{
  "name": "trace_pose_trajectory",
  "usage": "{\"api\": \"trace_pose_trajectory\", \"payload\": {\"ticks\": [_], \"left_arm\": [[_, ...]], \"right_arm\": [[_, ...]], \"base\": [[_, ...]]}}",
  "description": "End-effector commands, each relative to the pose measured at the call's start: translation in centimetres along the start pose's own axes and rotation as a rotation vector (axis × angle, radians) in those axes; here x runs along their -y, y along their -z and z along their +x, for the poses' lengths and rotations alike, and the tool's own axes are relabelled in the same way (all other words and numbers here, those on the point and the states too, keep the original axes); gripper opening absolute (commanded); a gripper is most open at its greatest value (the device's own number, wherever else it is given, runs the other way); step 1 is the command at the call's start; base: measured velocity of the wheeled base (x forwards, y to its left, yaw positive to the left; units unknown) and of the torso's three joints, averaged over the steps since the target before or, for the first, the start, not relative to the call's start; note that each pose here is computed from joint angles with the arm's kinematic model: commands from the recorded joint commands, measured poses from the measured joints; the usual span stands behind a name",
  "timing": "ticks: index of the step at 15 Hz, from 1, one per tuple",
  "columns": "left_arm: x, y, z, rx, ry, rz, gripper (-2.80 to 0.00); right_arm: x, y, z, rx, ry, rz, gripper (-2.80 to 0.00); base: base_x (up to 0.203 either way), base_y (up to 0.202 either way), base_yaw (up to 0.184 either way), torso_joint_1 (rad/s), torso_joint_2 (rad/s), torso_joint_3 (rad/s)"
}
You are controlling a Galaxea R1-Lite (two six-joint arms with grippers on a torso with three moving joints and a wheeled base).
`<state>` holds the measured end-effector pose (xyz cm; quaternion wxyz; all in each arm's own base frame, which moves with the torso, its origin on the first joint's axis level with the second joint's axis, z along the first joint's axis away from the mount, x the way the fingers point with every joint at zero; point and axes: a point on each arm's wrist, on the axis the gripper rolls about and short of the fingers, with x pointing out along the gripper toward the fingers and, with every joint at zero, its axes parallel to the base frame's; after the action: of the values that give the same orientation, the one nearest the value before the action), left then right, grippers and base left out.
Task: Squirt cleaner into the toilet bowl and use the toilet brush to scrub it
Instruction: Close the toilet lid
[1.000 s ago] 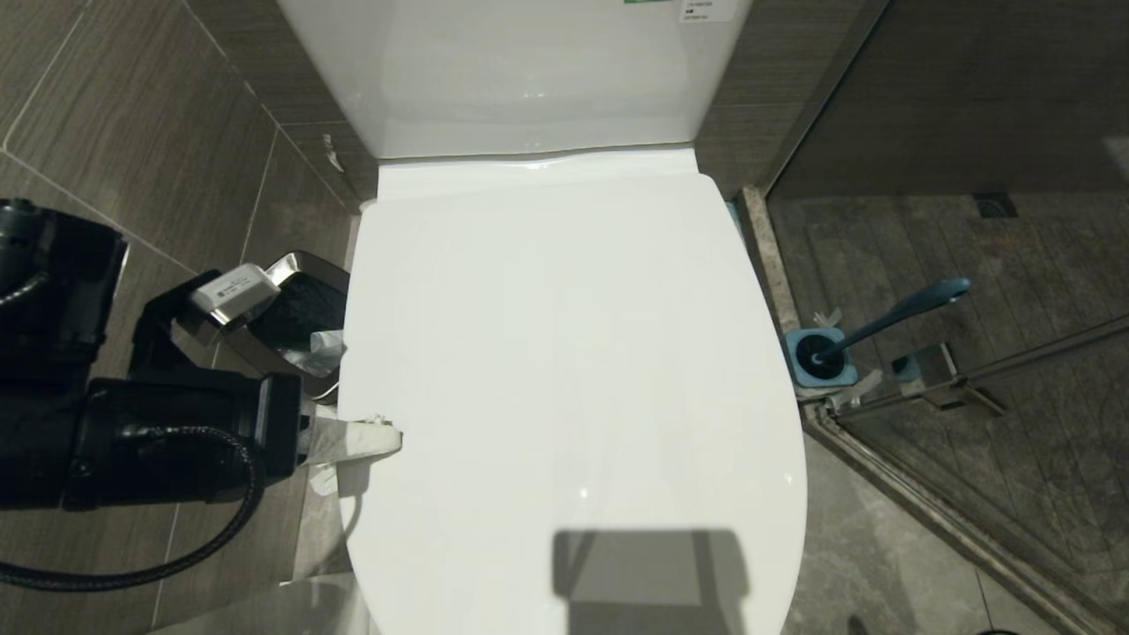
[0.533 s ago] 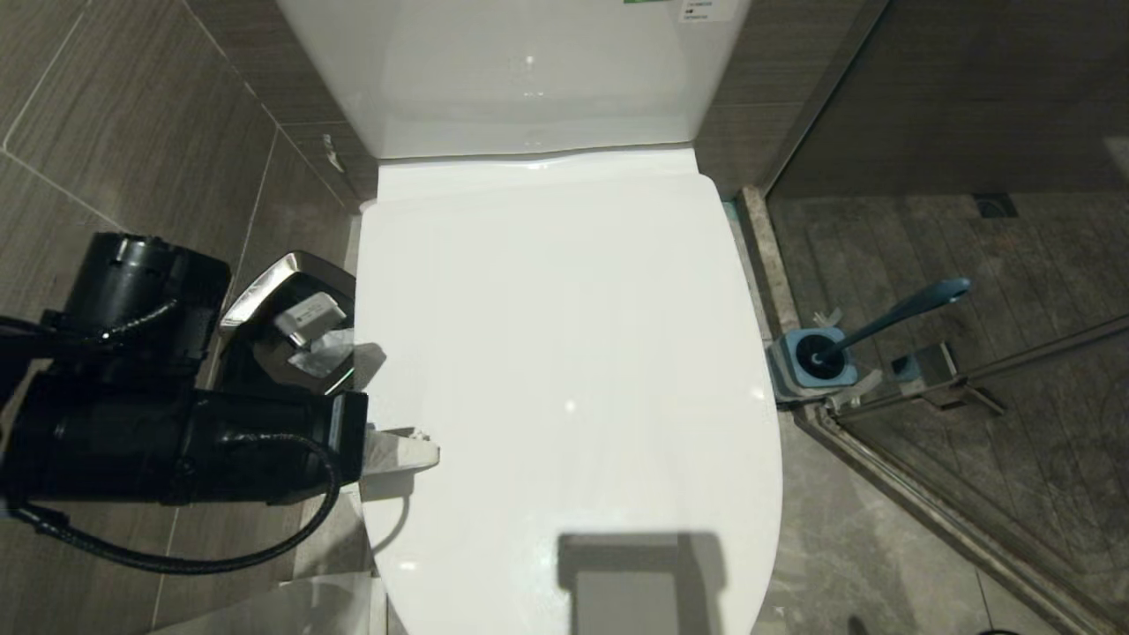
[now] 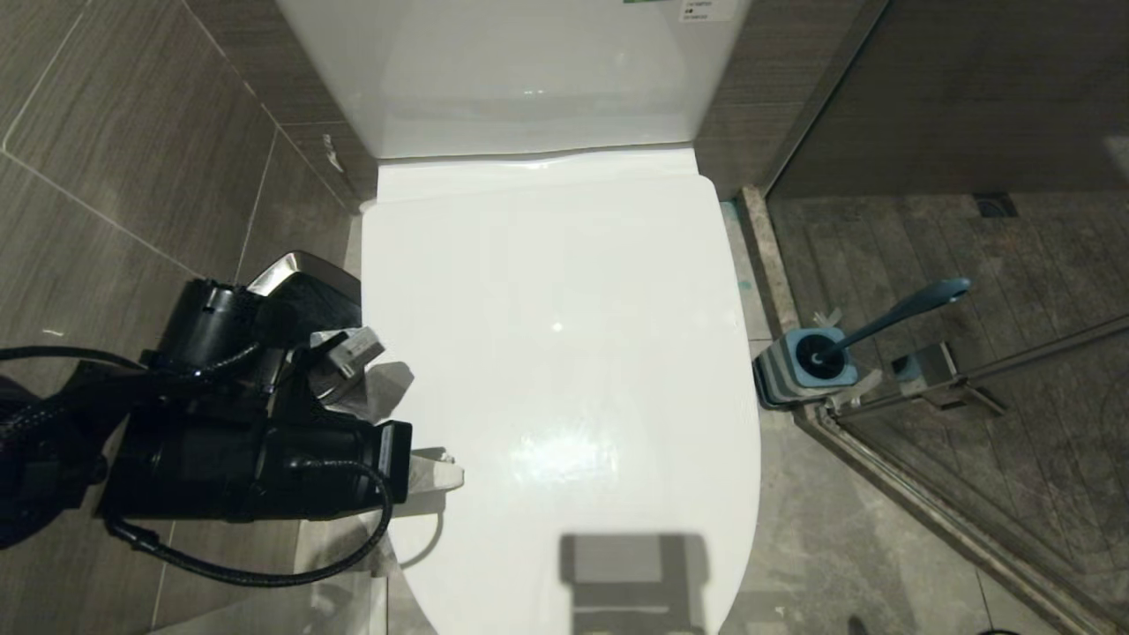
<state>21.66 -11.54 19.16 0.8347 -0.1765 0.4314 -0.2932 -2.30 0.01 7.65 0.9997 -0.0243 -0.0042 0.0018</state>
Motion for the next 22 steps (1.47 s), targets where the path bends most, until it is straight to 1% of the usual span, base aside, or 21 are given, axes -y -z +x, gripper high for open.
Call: {"api": "trace_pose_trajectory", "payload": {"ticks": [1,5,8,12,15,18,22], "left_arm": [[-0.1,0.1,0.5,-0.014,-0.003,-0.007,-2.80],[-0.6,0.9,0.8,-0.042,-0.016,-0.018,-2.80],[-0.7,1.0,0.8,-0.029,-0.010,-0.011,-2.80],[-0.9,1.5,0.9,-0.037,-0.023,-0.013,-2.80],[-1.0,1.6,1.1,-0.021,-0.028,-0.013,-2.80],[-1.2,1.8,1.4,-0.010,-0.030,-0.035,-2.80],[-1.1,1.7,1.0,0.006,-0.036,-0.033,-2.80]], "right_arm": [[0.0,0.0,0.0,-0.001,0.000,-0.001,-2.80],[0.0,0.0,0.0,-0.001,-0.001,-0.001,-2.80],[0.0,0.0,0.0,-0.001,0.001,-0.001,-2.80],[0.0,0.0,0.0,-0.001,0.000,-0.001,-2.80],[0.0,0.0,0.0,-0.001,0.000,-0.001,-2.80],[0.0,0.0,0.0,-0.001,-0.001,-0.001,-2.80],[0.0,0.0,0.0,-0.001,-0.001,-0.001,-2.80]], "base": [[0.000,0.000,0.000,0.000,0.00,0.000],[0.000,0.000,0.000,0.000,0.00,0.000],[0.000,0.000,0.000,0.000,0.00,0.000],[0.000,0.000,0.000,0.000,0.00,0.000],[0.000,0.000,0.000,0.000,0.00,0.000],[0.000,0.000,0.000,0.000,0.00,0.000],[0.000,0.000,0.000,0.000,0.00,0.000]]}}
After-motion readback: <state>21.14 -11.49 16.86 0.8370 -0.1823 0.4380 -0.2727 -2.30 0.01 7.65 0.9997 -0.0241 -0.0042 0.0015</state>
